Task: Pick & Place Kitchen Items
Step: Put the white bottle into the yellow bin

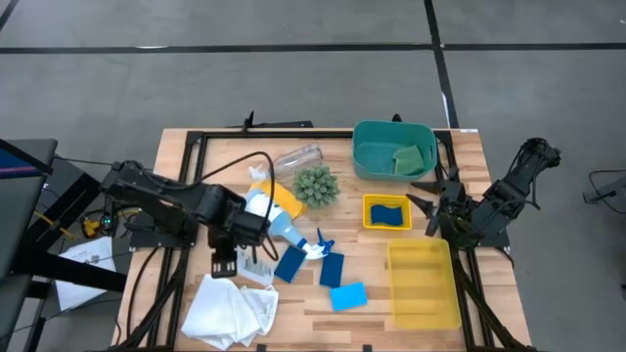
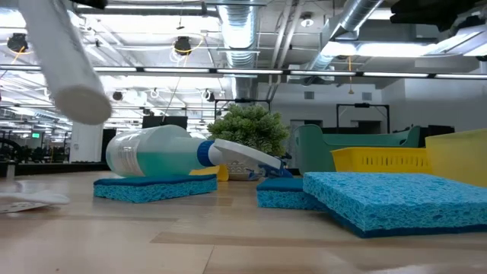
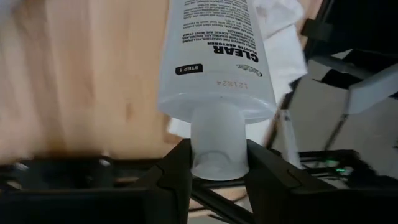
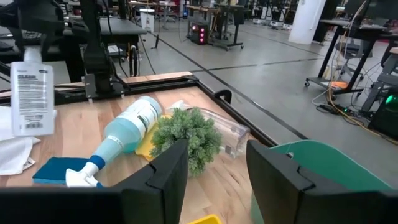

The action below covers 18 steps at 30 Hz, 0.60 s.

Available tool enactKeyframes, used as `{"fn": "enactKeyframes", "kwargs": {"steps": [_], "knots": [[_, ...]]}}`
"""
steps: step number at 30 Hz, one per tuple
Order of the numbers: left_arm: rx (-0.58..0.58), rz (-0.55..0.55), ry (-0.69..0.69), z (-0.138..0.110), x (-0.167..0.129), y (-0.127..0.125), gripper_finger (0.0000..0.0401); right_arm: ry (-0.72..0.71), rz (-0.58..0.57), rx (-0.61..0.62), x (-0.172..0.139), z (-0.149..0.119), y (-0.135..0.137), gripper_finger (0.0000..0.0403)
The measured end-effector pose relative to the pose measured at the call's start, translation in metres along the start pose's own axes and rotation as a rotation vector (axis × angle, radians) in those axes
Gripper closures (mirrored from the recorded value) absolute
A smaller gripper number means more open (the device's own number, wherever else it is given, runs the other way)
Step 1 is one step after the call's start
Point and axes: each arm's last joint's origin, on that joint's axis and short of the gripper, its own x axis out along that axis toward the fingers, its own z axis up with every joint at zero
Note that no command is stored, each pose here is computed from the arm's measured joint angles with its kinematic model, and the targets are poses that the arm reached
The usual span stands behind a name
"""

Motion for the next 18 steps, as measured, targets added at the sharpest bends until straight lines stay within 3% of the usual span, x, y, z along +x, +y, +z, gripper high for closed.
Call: {"fn": "enactKeyframes", "kwargs": {"steps": [8,18], "knots": [[-0.127,-0.038,0.16,-0.01,0.028,-0.005,0.0293,-0.028,0.006,-0.004,-0.003,0.005,-0.005,0.0249],[-0.275,-0.055,0.262,0.0,0.049,0.031,0.0293,-0.069,0.016,-0.037,-0.003,0.014,-0.003,0.0249]]}}
